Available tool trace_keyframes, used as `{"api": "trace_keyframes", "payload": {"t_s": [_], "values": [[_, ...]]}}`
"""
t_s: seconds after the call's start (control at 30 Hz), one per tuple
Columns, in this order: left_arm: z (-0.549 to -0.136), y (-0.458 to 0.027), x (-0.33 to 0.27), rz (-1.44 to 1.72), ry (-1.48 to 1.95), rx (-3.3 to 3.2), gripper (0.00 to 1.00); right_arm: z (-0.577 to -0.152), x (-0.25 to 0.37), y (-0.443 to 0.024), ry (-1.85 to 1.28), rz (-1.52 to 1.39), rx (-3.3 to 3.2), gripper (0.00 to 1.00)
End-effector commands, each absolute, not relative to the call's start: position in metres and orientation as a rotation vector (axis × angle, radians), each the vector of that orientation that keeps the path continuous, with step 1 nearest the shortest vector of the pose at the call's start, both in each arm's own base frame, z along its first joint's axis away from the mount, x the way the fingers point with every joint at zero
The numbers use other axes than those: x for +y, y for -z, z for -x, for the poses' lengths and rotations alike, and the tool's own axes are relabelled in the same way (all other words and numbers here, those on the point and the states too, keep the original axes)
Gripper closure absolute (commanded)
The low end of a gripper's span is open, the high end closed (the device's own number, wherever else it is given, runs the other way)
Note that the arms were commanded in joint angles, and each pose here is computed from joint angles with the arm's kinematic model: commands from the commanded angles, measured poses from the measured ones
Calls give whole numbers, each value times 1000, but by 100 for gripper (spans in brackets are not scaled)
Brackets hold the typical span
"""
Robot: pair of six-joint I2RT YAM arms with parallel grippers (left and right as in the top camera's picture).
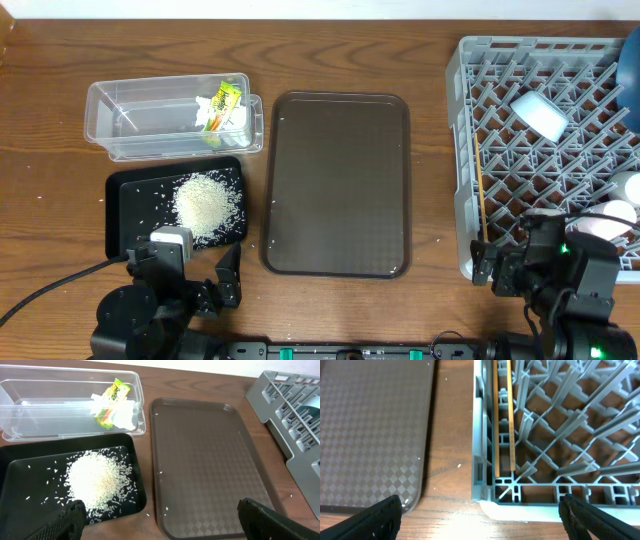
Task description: Sort waste into correct bins and load items into the dishwasher rack
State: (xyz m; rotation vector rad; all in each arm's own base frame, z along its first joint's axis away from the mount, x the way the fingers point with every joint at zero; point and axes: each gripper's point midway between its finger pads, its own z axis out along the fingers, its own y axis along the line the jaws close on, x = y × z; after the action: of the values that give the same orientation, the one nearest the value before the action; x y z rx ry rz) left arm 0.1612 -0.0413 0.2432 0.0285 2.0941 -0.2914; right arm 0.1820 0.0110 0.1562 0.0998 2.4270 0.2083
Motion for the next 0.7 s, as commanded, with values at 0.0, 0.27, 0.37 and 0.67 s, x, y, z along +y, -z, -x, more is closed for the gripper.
{"api": "trace_keyframes", "payload": {"t_s": [0.0,0.27,0.37,0.67], "values": [[-161,-241,-40,-22,287,2099,1,-177,20,-160,-228,-30,2392,1],[-161,-241,-40,-22,287,2099,1,-168,24,-182,-162,71,2185,1],[-161,-241,-40,-22,287,2099,1,-173,28,-187,-163,107,2069,1],[-162,-241,-41,-22,287,2099,1,-215,37,-172,-170,161,1804,1]]}}
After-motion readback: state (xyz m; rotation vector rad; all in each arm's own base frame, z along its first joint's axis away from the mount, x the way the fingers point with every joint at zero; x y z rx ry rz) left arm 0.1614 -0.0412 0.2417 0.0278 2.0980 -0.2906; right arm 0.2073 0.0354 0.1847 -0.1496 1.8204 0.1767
